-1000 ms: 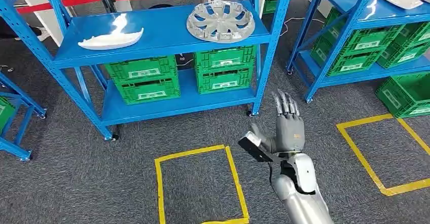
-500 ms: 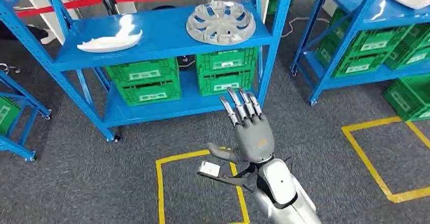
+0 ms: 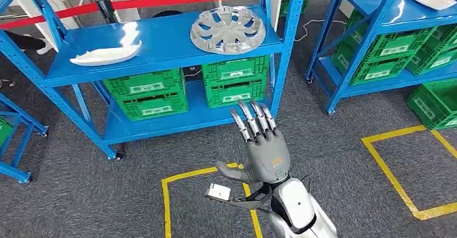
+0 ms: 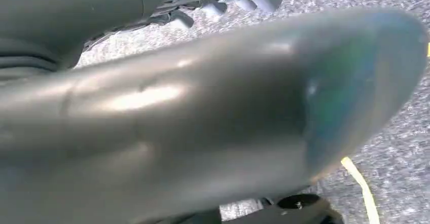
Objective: Take the parts from the cabinet and place them on the table.
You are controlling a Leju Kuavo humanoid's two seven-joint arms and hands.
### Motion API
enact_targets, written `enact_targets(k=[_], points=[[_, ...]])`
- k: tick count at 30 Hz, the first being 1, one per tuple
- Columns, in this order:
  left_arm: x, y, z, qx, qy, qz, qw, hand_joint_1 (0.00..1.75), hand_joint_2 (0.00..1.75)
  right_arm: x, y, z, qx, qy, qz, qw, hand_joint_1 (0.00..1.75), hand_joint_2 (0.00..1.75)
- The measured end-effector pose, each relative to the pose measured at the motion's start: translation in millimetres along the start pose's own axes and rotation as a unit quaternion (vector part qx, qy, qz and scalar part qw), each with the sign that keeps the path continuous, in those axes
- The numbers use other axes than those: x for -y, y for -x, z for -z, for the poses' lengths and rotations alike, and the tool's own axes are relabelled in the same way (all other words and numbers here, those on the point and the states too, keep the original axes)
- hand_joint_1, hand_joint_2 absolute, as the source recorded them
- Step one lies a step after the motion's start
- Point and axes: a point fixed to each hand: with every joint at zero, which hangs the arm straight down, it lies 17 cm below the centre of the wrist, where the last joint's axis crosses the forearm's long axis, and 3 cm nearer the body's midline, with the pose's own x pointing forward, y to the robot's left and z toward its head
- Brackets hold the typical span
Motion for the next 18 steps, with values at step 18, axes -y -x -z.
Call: enact_targets(k=[18], points=[[2.3,-3.5,0.0,0.007,0.007,-0.003,1.0,0.0,0.0,-7.4,-8.5,-6.3,0.01,-0.017,0.011,1.0,0.0,0.0]])
